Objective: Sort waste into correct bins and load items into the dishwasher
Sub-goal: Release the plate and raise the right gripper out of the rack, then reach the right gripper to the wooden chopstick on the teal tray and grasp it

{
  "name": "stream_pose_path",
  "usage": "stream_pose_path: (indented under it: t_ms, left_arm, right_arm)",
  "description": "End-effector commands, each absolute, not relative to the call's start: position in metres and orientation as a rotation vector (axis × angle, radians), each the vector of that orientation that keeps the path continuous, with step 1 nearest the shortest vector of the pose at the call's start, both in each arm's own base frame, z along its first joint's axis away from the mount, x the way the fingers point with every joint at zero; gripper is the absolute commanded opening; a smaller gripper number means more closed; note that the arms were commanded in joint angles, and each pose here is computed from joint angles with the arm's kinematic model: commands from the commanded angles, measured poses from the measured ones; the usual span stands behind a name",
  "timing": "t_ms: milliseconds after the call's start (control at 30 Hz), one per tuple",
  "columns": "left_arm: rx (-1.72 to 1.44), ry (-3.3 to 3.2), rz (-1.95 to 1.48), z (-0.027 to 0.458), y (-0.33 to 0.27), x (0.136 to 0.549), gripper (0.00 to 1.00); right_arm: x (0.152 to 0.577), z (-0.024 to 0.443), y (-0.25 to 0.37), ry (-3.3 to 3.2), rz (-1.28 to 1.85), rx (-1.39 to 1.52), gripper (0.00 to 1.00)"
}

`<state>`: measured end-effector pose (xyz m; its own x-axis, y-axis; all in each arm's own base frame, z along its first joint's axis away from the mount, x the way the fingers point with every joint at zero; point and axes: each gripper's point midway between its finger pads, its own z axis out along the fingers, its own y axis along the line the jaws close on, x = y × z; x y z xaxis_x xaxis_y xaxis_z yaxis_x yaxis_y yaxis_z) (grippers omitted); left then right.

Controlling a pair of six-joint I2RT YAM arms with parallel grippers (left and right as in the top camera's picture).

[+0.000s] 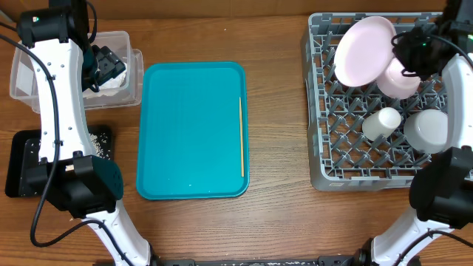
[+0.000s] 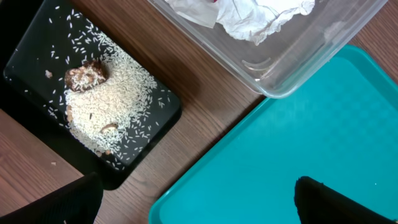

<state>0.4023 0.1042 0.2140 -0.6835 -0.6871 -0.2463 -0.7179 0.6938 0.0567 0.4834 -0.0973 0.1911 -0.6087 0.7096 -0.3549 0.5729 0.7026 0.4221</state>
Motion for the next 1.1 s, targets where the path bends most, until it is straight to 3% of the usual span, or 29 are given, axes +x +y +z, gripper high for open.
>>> stream_pose_path:
  t_ms: [0, 333, 533, 700, 767, 833, 900, 967, 1067]
  left_arm:
    - [-1.144, 2.683, 0.208, 0.218, 0.104, 0.402, 1.00]
    - [-1.144, 2.683, 0.208, 0.218, 0.104, 0.402, 1.00]
    - [-1.144, 2.683, 0.208, 0.218, 0.104, 0.402, 1.00]
    - [-1.144, 2.683, 0.208, 0.218, 0.104, 0.402, 1.00]
    - [-1.144, 2.683, 0.208, 0.218, 0.104, 0.402, 1.00]
    - [-1.144, 2.683, 0.208, 0.218, 0.104, 0.402, 1.00]
    - [-1.144, 2.683, 0.208, 0.218, 0.104, 0.402, 1.00]
    - [-1.144, 2.683, 0.208, 0.218, 0.104, 0.402, 1.00]
    - [-1.144, 2.683, 0.208, 0.218, 0.104, 0.402, 1.00]
  right_arm:
    - [0.488, 0.193, -0.083, 2.412, 0.433, 0.944, 0.04]
    - [0.476, 0.212, -0.080, 2.402, 0.434, 0.936, 0.04]
    - [0.460, 0.280, -0.060, 2.286, 0.458, 0.820, 0.04]
    - [0.436, 0.336, -0.001, 2.232, 0.520, 0.626, 0.04]
    - [0.429, 0.344, 0.032, 2.249, 0.559, 0.535, 0.15]
    - [0.425, 0.341, 0.067, 2.286, 0.596, 0.445, 0.42]
    - [0.420, 0.329, 0.102, 2.342, 0.622, 0.336, 0.61]
    - [0.415, 0.307, 0.136, 2.415, 0.619, 0.252, 0.70]
    - [0.408, 0.264, 0.177, 2.530, 0.549, 0.157, 0.71]
